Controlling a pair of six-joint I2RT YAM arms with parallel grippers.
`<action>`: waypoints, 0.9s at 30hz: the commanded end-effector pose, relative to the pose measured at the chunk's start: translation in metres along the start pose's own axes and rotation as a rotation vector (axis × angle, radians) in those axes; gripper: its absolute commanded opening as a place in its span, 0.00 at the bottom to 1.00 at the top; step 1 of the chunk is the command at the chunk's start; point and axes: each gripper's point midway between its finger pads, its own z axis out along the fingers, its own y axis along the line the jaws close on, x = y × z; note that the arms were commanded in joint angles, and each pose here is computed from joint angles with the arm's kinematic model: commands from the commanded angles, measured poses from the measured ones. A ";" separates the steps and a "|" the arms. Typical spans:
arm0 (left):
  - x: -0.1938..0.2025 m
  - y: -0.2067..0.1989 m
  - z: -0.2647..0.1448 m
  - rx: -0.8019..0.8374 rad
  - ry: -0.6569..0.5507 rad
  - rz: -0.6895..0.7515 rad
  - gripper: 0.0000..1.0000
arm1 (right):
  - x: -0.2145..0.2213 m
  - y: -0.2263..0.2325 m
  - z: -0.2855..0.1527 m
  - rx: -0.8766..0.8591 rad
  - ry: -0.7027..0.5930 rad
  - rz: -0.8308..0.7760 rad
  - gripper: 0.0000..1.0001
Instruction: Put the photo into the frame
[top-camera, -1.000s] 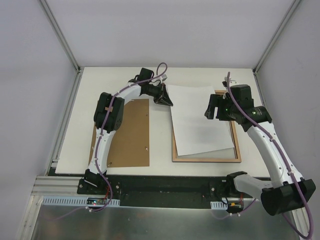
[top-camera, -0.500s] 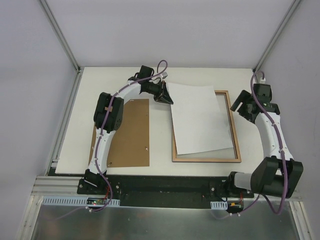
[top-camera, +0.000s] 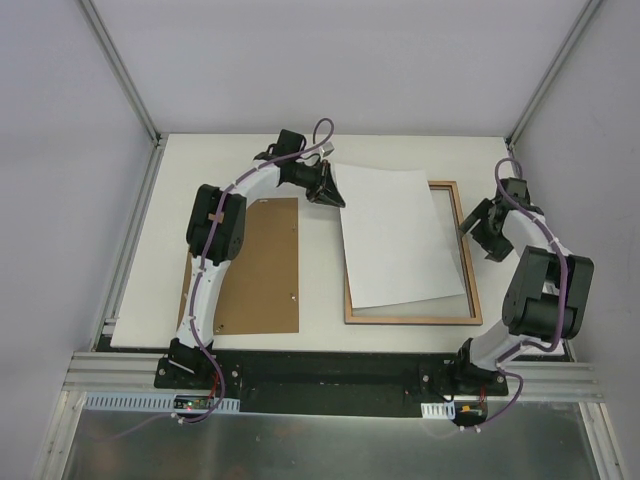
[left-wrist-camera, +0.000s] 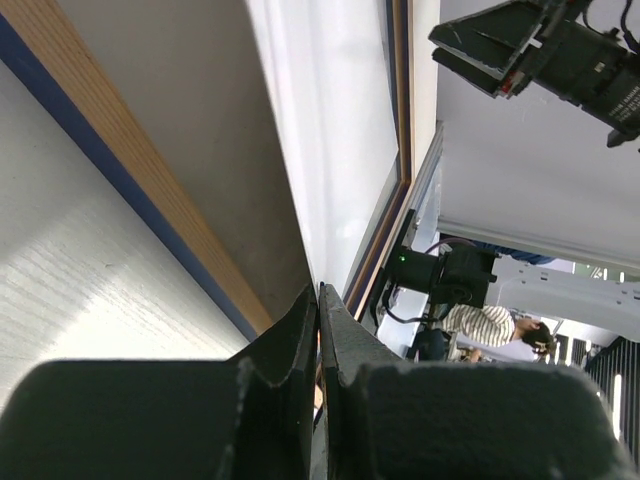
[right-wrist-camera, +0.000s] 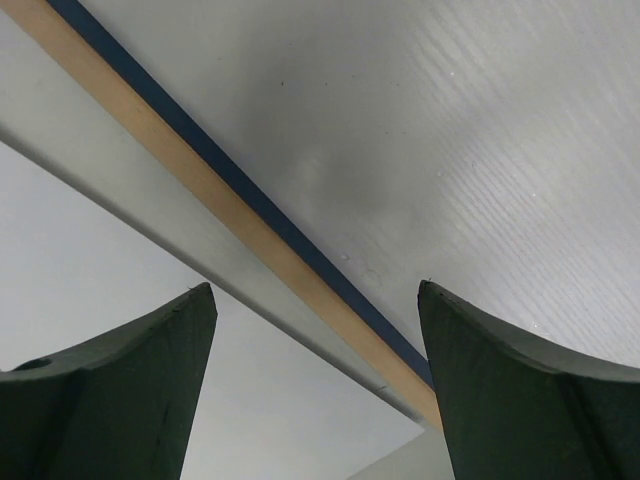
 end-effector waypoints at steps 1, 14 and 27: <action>-0.009 -0.019 -0.016 0.053 -0.010 0.088 0.00 | -0.019 0.018 0.009 -0.056 -0.023 0.045 0.84; -0.008 -0.016 -0.032 0.081 -0.013 0.096 0.00 | 0.014 0.060 0.035 -0.210 0.106 -0.009 0.85; 0.004 -0.004 -0.025 0.049 0.008 0.062 0.00 | 0.038 0.097 0.024 -0.302 0.114 -0.043 0.86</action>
